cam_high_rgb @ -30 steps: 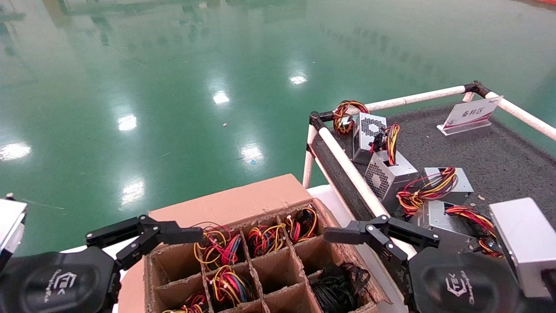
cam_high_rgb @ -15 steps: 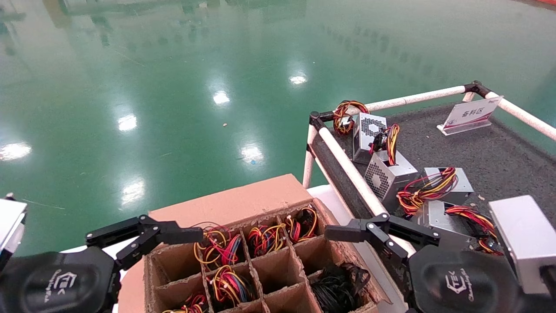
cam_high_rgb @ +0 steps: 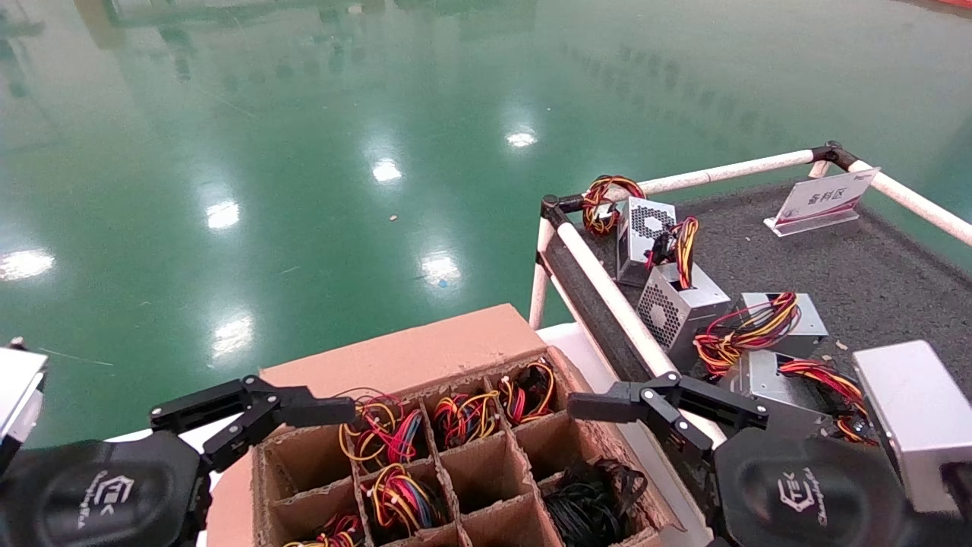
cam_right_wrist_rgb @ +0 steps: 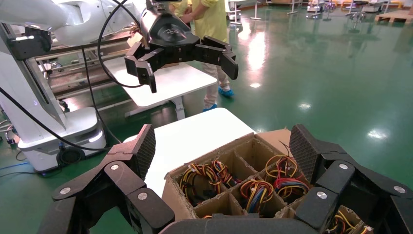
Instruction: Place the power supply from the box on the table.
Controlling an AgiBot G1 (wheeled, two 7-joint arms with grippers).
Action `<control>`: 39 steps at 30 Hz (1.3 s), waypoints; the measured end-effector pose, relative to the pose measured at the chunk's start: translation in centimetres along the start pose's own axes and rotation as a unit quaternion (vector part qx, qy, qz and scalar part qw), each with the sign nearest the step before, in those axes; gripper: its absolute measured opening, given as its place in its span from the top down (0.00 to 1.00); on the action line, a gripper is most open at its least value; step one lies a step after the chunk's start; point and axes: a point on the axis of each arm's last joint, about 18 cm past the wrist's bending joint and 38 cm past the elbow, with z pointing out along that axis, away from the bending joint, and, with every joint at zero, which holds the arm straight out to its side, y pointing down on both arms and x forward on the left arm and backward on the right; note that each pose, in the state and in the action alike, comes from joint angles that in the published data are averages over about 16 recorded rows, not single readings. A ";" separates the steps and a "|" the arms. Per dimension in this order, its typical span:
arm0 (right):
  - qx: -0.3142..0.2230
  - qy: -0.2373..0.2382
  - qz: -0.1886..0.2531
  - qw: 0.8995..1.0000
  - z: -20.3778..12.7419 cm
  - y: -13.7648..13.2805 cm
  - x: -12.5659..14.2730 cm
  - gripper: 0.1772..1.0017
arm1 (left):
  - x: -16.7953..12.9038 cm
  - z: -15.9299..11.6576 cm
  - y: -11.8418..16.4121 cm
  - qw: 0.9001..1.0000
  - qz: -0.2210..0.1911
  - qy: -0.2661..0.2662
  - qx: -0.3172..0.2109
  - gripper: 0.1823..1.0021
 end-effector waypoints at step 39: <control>0.000 0.000 0.000 1.000 0.0 0.0 0.0 0.00 | 0.0 0.0 0.0 1.000 0.000 0.000 0.000 0.00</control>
